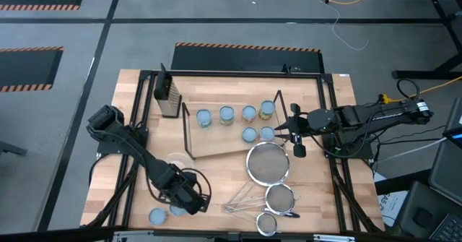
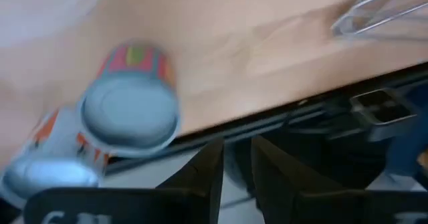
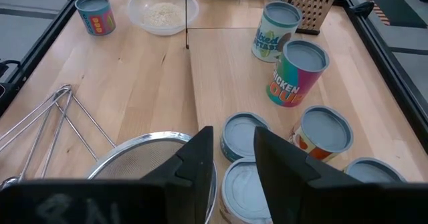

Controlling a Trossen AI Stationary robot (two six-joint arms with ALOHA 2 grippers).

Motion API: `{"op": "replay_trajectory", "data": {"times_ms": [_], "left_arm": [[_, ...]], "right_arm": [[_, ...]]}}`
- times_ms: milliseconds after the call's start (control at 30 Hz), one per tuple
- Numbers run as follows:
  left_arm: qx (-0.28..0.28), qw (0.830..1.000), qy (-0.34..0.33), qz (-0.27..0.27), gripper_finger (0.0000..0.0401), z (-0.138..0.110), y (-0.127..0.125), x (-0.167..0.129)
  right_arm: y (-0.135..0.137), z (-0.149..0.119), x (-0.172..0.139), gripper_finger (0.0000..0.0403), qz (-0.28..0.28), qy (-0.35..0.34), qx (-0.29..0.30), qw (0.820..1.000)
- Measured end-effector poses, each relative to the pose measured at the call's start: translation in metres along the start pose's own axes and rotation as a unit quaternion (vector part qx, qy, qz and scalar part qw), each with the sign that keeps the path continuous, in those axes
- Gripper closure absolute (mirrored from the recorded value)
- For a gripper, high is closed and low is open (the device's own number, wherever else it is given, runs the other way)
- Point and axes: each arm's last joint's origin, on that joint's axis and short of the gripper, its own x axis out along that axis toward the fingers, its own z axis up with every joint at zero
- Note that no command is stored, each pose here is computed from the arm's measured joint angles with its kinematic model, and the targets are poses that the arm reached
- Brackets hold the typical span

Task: Pick and place cans onto a shelf
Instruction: Put the small blue can on the shelf

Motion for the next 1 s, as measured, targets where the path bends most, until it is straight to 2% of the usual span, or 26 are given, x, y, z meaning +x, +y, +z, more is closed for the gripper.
{"op": "replay_trajectory", "data": {"times_ms": [200,433,633,767,1000], "left_arm": [[-0.044,0.997,0.032,0.048,0.0331,0.000,0.002,0.016],[-0.050,0.996,0.020,0.070,0.0331,0.003,0.003,0.029],[-0.056,0.994,0.004,0.093,0.0331,0.005,0.008,0.027],[-0.059,0.993,-0.003,0.103,0.0331,0.006,0.010,0.027],[-0.066,0.994,-0.026,0.089,0.0331,0.008,0.009,0.027]], "right_arm": [[0.000,0.000,0.000,0.0289,0.000,0.000,0.000,1.000],[0.000,0.000,0.000,0.0289,0.000,0.000,0.000,1.000],[0.000,0.000,0.000,0.0289,0.000,0.000,0.000,1.000],[0.000,0.000,0.000,0.0289,0.000,0.000,0.000,1.000],[0.000,0.000,0.000,0.0289,0.000,0.000,0.000,1.000]]}}
